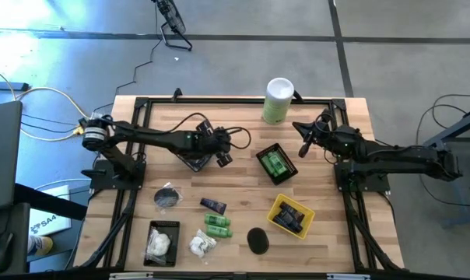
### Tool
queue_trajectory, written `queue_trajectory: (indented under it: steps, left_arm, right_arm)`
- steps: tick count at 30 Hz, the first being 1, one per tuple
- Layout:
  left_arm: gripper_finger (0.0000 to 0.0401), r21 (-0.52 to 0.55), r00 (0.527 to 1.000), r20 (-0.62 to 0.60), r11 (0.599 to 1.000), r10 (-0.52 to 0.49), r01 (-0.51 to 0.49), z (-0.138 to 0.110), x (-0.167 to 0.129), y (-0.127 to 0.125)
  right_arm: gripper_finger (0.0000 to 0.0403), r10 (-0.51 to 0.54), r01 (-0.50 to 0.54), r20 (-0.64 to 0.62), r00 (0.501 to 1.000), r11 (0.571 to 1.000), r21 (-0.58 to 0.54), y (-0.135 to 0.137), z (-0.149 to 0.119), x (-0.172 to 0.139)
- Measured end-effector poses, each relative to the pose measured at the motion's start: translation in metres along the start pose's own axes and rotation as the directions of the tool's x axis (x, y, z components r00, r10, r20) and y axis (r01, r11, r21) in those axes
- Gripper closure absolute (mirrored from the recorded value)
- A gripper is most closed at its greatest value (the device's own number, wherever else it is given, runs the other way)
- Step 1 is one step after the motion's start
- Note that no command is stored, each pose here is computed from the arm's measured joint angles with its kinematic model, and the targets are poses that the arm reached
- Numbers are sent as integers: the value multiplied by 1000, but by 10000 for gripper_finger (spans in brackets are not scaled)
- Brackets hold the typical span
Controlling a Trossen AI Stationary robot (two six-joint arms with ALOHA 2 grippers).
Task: Pick & Place Travel size toiletries
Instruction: Put the cotton pack into the bottom left black bin
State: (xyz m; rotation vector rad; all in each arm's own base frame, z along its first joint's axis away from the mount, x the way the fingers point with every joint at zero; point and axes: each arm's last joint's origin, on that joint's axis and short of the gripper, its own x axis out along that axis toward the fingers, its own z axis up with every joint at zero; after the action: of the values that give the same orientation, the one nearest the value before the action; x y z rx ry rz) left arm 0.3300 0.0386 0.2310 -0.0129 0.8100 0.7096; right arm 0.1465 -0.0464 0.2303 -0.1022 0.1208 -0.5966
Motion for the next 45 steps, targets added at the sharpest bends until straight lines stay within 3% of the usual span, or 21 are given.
queue_trajectory:
  steps: [7, 13, 18, 22, 32, 35, 39, 45]
  left_arm:
    - [401, 34, 997, -80, 999, 11, -8, 12, 5, -6]
    - [401, 88, 991, -106, 991, -86, 96, 12, 5, -9]
    - [391, 95, 990, -113, 990, -90, 101, 11, 5, -9]
    - [347, 91, 989, -115, 991, -89, 99, 11, 5, -9]
    - [171, 86, 989, -114, 991, -89, 99, 11, 5, -9]
    - [132, 147, 990, -114, 984, -89, 105, 11, 5, -9]
    - [103, 213, 990, -105, 970, -92, 113, 12, 5, -10]
    - [98, 187, 991, -104, 977, -87, 106, 11, 8, -8]
  right_arm:
    - [398, 1, -1, -8, 1000, 1000, 17, 0, -1, 0]
    - [398, -2, 2, -8, 1000, 1000, 16, 0, -1, 0]
    - [398, -2, 2, -8, 1000, 1000, 15, 0, -1, 0]
    - [398, -2, 2, -8, 1000, 1000, 15, 0, -1, 0]
    - [398, 0, 1, -21, 1000, 1000, 9, 0, -2, 0]
    - [398, -1, 1, -21, 1000, 1000, 9, 0, -2, 0]
    - [398, -1, 0, -22, 1000, 1000, -8, 0, -2, 0]
    - [398, 0, 0, -28, 1000, 1000, -13, 0, -3, 0]
